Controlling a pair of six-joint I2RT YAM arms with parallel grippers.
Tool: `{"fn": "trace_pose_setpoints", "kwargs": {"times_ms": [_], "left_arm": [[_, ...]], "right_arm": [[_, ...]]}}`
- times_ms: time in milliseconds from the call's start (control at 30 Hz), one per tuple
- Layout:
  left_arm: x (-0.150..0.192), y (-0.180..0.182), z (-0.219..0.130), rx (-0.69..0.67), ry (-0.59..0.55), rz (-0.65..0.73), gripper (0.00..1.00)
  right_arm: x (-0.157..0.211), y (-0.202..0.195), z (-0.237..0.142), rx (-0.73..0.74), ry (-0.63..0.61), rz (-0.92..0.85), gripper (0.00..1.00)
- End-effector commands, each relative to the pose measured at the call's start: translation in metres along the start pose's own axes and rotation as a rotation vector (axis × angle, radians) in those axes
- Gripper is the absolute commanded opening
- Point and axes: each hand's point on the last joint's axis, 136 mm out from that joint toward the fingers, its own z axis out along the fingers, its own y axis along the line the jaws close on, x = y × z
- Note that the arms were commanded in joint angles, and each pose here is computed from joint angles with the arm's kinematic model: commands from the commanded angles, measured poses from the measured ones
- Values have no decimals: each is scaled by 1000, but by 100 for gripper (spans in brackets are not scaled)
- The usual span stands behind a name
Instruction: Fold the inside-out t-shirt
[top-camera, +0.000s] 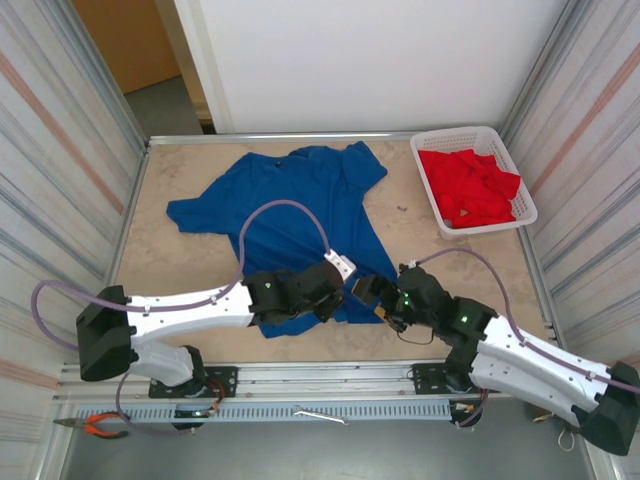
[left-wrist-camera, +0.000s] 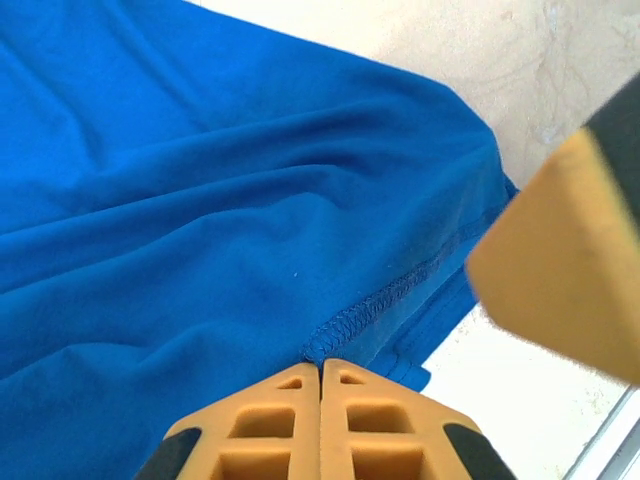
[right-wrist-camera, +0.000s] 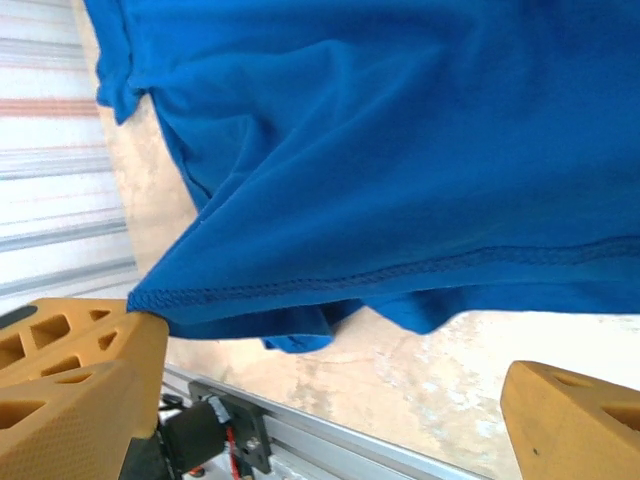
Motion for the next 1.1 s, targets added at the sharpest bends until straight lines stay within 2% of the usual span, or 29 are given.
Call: {"fn": "trace_pose_setpoints", "kwargs": {"times_ms": [0, 300, 367, 433, 467, 500, 667, 733, 767, 833, 900, 1000, 1067], "left_arm": [[-18, 5, -15, -1, -95, -53, 0], [-17, 1, -30, 43, -129, -44, 0], [-16, -1, -32, 62, -136, -40, 0], [-15, -4, -35, 85, -148, -36, 0], [-14, -5, -35, 90, -150, -34, 0], [-13, -5, -36, 96, -153, -30, 0], [-8, -1, -38, 85, -148, -26, 0], [-4, 0, -37, 77, -138, -22, 0], [-1, 2, -36, 67, -132, -24, 8], [7, 6, -32, 35, -121, -23, 36], [15, 6, -27, -4, -115, -6, 53], [21, 2, -20, -79, -118, 40, 69], [24, -2, -13, -125, -115, 62, 76]], "right_arm": [[-12, 37, 1, -104, -67, 76, 94], [-29, 59, 28, -87, -103, 109, 95], [-36, 59, 37, -79, -111, 124, 92], [-41, 61, 43, -89, -109, 141, 85], [-43, 63, 46, -96, -105, 144, 79], [-45, 66, 49, -101, -99, 147, 69], [-48, 79, 50, -132, -82, 114, 3], [-49, 81, 45, -135, -89, 104, 0], [-50, 81, 41, -137, -95, 99, 0], [-51, 83, 34, -137, -105, 88, 0], [-52, 82, 29, -129, -115, 77, 0], [-52, 83, 24, -133, -120, 69, 0], [-52, 82, 23, -131, -120, 66, 0]]}}
